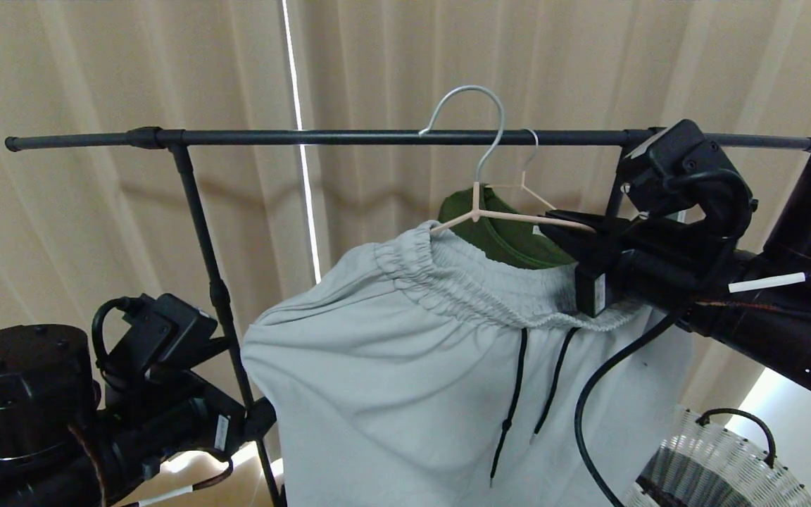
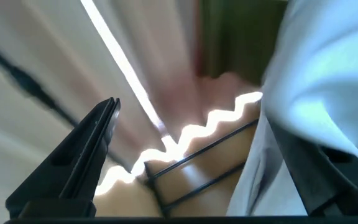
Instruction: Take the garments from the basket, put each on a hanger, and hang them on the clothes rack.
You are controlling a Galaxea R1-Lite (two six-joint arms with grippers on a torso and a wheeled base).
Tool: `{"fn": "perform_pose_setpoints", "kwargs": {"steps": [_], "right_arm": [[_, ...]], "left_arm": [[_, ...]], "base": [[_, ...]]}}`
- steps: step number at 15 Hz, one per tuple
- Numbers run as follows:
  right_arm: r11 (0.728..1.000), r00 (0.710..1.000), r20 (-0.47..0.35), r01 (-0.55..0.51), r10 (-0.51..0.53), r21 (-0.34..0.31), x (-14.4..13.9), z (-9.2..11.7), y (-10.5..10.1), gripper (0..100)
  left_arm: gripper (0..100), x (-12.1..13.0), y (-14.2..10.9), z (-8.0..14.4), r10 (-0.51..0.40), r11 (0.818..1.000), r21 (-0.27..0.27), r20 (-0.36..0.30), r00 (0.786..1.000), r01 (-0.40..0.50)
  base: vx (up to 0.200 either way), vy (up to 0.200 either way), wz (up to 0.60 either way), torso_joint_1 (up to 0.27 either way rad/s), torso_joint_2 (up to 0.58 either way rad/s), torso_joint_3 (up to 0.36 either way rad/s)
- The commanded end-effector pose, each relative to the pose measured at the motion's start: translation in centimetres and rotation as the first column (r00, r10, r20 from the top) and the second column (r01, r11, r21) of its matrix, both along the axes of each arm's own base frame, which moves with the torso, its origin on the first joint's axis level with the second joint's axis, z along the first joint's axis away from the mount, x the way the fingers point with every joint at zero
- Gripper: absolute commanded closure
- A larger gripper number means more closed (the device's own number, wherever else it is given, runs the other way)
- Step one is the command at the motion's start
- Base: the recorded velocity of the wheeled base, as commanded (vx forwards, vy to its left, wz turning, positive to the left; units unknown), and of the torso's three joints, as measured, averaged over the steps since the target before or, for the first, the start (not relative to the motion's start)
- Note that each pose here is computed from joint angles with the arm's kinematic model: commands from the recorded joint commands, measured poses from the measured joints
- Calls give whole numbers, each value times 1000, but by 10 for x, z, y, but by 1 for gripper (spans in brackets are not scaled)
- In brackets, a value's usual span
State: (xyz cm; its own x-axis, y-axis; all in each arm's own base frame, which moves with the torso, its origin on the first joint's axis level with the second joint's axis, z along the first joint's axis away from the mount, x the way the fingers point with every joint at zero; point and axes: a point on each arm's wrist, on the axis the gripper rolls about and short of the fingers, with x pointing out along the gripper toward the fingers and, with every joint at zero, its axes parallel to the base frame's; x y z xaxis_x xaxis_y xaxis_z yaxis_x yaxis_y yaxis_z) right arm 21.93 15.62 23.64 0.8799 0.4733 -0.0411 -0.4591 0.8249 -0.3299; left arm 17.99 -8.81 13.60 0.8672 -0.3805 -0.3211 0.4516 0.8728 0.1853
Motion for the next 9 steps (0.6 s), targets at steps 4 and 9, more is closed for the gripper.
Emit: {"fn": "perform_pose_setpoints", "kwargs": {"steps": [4,9], "right_arm": [[998,998,9,57,-57,13,9,4,-11,100],[998,998,21,62,-63,22,8,8,-12,100]], "left_arm": [[0,-23,12,4,3,1000,-21,37,999,-2],[0,-23,11,6,0,1000,-24,43,999,1]], "base": [[0,0,0,0,0,0],[0,0,0,0,0,0]]}}
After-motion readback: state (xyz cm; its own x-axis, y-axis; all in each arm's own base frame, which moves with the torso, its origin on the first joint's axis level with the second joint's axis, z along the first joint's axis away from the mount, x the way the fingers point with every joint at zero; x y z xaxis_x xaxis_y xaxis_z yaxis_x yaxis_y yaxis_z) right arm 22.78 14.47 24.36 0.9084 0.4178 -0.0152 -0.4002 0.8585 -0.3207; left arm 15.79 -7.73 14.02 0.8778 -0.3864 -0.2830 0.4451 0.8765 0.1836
